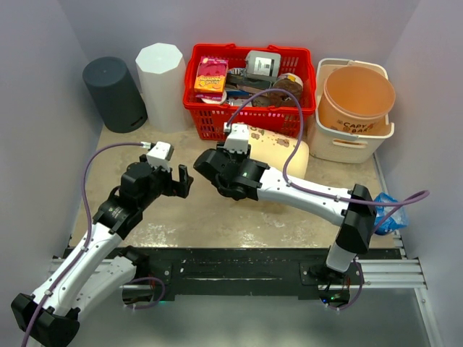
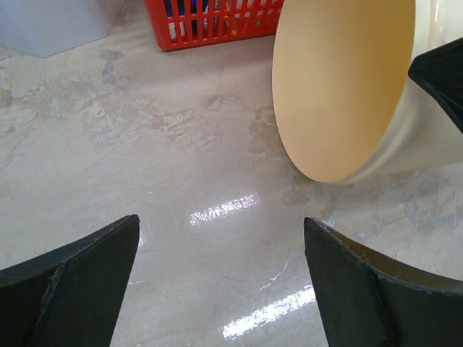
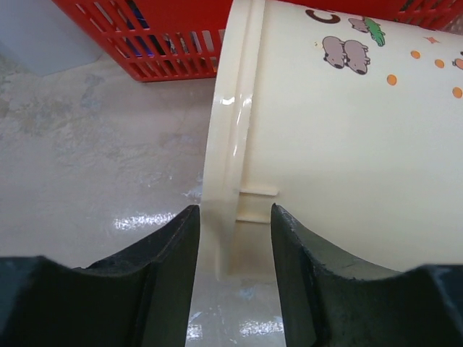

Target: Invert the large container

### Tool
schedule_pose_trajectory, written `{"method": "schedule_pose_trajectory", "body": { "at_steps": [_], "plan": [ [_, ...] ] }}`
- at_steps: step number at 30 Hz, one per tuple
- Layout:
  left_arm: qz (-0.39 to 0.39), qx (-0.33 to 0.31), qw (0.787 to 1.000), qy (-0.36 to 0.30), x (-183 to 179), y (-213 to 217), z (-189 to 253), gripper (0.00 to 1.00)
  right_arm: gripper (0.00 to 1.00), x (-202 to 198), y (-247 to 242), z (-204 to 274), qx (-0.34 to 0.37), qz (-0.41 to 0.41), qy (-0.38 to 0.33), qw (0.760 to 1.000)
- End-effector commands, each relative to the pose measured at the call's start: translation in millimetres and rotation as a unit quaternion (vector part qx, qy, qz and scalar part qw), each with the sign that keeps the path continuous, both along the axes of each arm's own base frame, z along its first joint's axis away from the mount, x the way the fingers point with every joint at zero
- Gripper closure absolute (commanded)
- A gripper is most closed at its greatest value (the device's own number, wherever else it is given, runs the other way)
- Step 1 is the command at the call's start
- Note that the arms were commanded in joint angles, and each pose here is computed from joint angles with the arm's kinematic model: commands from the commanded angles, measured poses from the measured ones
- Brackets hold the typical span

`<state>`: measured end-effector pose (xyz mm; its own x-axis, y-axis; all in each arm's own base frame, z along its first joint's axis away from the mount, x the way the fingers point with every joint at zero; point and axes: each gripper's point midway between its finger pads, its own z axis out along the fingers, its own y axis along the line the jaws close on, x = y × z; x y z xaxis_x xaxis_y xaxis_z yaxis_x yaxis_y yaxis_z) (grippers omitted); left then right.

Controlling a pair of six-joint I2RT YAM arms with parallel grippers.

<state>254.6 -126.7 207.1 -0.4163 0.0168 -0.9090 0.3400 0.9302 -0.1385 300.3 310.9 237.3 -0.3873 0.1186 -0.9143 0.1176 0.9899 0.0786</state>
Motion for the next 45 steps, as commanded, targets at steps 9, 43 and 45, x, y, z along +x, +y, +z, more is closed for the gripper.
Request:
{"method": "schedule_pose_trajectory", "body": {
  "at_steps": [9, 43, 45],
  "plan": [
    [-0.008, -0.002, 1.0, -0.016, 4.6, -2.0, 4.9, 0.0, 0.53, 11.9, -25.1, -1.7, 0.003, -0.039, -0.005, 0.999],
    [-0.018, -0.006, 1.0, -0.013, 3.6, -5.6, 3.7, 0.01, 0.44, -17.9, -152.6, -40.1, 0.0, -0.053, 0.041, 0.998],
    [-0.018, -0.005, 1.0, -0.011, 3.3, -5.4, 2.6, 0.01, 0.44, -18.7, -157.7, -45.7, -0.005, -0.056, 0.045, 0.997]
  ]
}}
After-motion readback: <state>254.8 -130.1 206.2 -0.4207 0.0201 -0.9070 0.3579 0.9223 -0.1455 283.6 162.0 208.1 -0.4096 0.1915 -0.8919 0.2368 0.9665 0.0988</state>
